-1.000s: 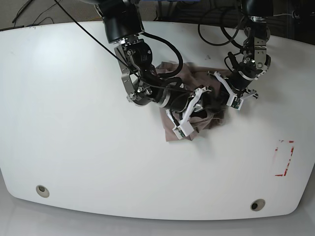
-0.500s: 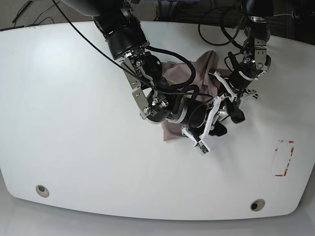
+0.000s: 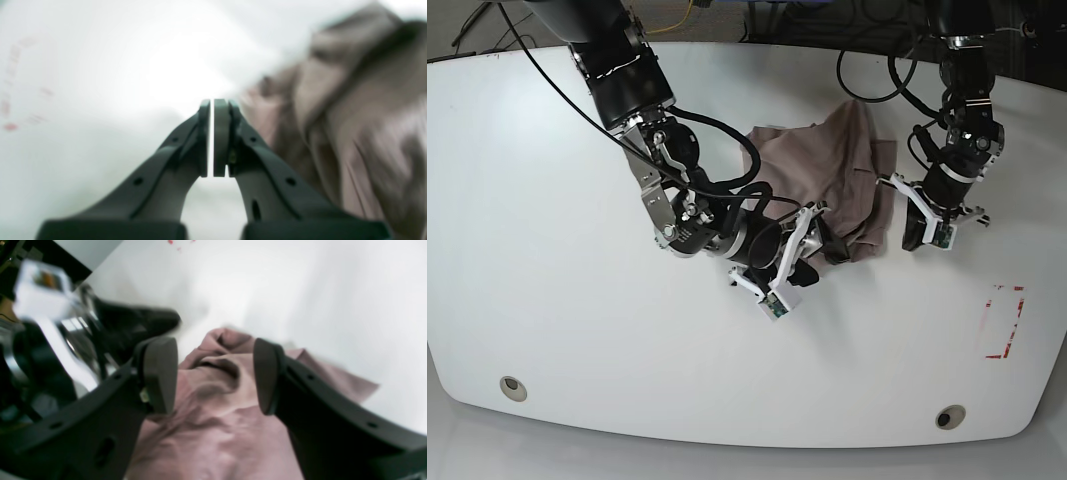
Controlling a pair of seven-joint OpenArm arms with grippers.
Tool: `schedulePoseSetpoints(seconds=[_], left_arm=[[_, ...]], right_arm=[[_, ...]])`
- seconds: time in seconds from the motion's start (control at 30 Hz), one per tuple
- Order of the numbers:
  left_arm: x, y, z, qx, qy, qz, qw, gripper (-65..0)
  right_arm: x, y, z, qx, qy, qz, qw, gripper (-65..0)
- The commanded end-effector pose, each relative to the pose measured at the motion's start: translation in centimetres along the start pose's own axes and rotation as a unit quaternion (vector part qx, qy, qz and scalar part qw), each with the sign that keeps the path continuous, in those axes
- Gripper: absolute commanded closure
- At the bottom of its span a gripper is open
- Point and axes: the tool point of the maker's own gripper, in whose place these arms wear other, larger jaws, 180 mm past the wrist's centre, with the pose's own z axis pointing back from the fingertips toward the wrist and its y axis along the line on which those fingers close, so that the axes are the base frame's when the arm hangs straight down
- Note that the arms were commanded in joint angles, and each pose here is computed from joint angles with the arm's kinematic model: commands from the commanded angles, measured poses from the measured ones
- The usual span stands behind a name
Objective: Layout the t-shirt on the table in an organized manner, then fold the t-shirt properly
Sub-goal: 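Open the left gripper and withdraw it while the right gripper presses the bundle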
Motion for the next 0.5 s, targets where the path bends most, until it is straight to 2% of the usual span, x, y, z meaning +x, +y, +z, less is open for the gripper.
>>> schedulePoseSetpoints(seconds=[0.0, 0.13, 0.2, 0.23, 0.4, 0.47], left_arm=[[2.9, 0.7, 0.4, 0.009, -0.043, -0.009, 0.999, 0.0], [4.4, 1.9, 1.2, 0.027, -0.063, -0.014, 0.998, 0.0], [4.8, 2.3, 1.5, 0.035, -0.069, -0.015, 0.997, 0.0], [4.9, 2.5, 1.6, 0.037, -0.070, -0.015, 0.997, 0.0], [5.7, 3.4, 2.2, 0.051, -0.083, -0.016, 0.995, 0.0], [6.0, 3.8, 2.4, 0.058, -0.086, -0.017, 0.994, 0.0]], right_arm=[[1.6, -0.6, 0.9, -0.003, -0.025, 0.015, 0.9996, -32.8], [0.8, -1.9, 1.5, -0.017, -0.016, 0.020, 0.9995, -32.1], [0.3, -2.0, 1.6, -0.019, -0.011, 0.018, 0.9996, -28.7], [0.2, -2.1, 1.7, -0.021, -0.010, 0.018, 0.9996, -26.3], [-0.2, -2.7, 2.0, -0.027, -0.008, 0.018, 0.9994, -1.3], [-0.7, -2.6, 2.0, -0.027, -0.005, 0.015, 0.9995, 0.0]])
